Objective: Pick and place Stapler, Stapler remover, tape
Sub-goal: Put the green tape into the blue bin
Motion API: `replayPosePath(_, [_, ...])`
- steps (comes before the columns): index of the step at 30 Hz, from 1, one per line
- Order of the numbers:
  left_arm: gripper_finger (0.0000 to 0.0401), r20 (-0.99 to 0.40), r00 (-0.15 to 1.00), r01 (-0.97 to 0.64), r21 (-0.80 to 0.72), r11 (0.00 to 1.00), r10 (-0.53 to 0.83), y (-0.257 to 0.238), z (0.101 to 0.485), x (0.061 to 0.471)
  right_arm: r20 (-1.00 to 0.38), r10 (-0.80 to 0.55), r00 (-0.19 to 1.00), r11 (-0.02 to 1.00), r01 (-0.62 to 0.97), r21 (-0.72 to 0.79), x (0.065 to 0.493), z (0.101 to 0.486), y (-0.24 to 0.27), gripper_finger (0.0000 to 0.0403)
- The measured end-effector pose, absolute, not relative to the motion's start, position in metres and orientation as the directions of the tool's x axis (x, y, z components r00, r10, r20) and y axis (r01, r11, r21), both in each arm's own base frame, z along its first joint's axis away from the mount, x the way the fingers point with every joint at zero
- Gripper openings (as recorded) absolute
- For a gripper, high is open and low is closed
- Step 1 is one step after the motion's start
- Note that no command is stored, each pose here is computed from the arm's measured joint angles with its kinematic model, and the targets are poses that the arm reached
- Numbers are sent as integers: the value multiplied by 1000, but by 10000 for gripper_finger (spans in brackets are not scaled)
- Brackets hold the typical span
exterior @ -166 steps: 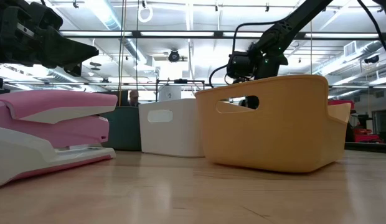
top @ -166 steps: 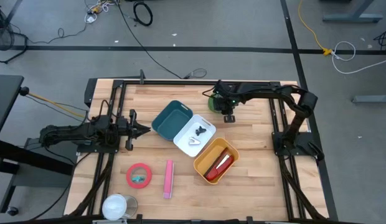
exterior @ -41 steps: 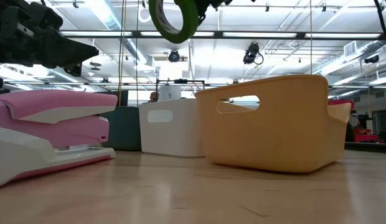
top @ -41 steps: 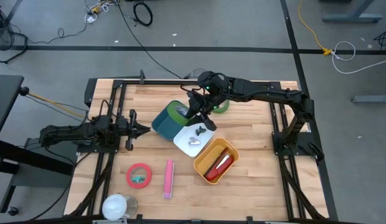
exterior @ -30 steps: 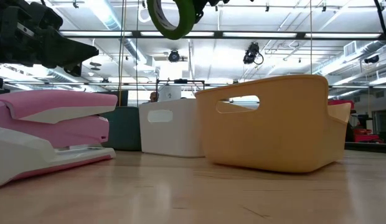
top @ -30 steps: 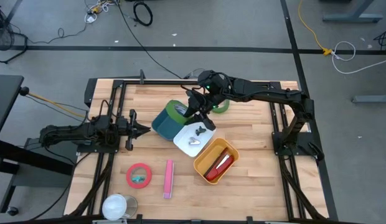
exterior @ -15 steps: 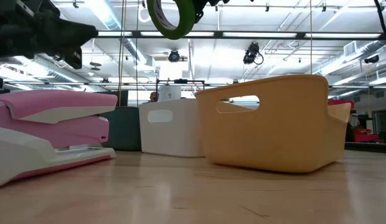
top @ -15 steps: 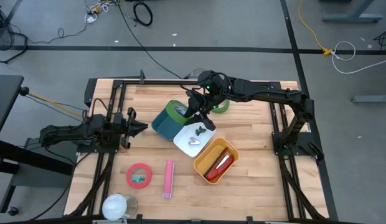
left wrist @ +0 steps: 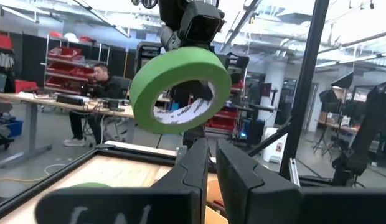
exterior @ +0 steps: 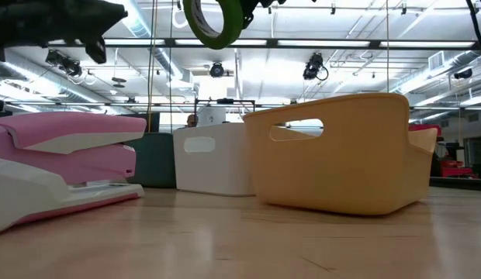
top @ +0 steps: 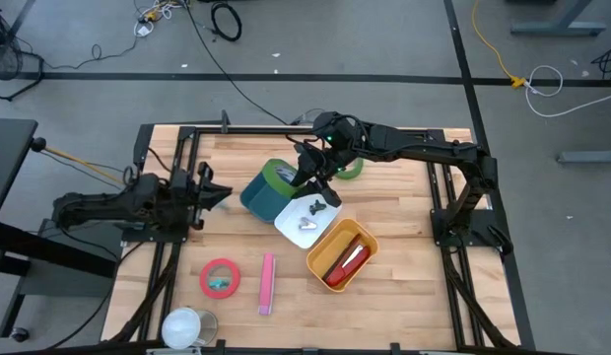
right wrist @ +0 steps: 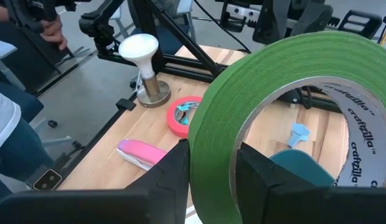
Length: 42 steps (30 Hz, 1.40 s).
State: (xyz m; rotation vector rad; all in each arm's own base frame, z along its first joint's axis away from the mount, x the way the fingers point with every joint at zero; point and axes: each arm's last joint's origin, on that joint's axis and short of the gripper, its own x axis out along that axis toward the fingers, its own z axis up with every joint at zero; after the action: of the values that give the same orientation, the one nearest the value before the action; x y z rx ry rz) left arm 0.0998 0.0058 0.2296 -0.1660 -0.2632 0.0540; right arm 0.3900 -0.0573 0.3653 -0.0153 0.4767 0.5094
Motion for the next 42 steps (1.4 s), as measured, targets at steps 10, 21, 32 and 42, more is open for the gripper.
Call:
replayPosePath(10, [40,177,981,-50,-172,984,81,8,266,126,-442,467,766,874,-474,103,390,365,-57,100])
replayPosePath(21, [163,137,987,-57,-173,983,81,9,291,151,-365,616,698,785,-583,209,389,369,-53,100])
replayPosePath(32, [242,141,990,2,-165,986,22,8,313,170,-215,784,582,620,-712,330,389,379,-49,100])
replayPosePath(42, [243,110,992,81,-147,986,-65,7,325,194,-156,842,516,534,-758,374,388,384,-47,100])
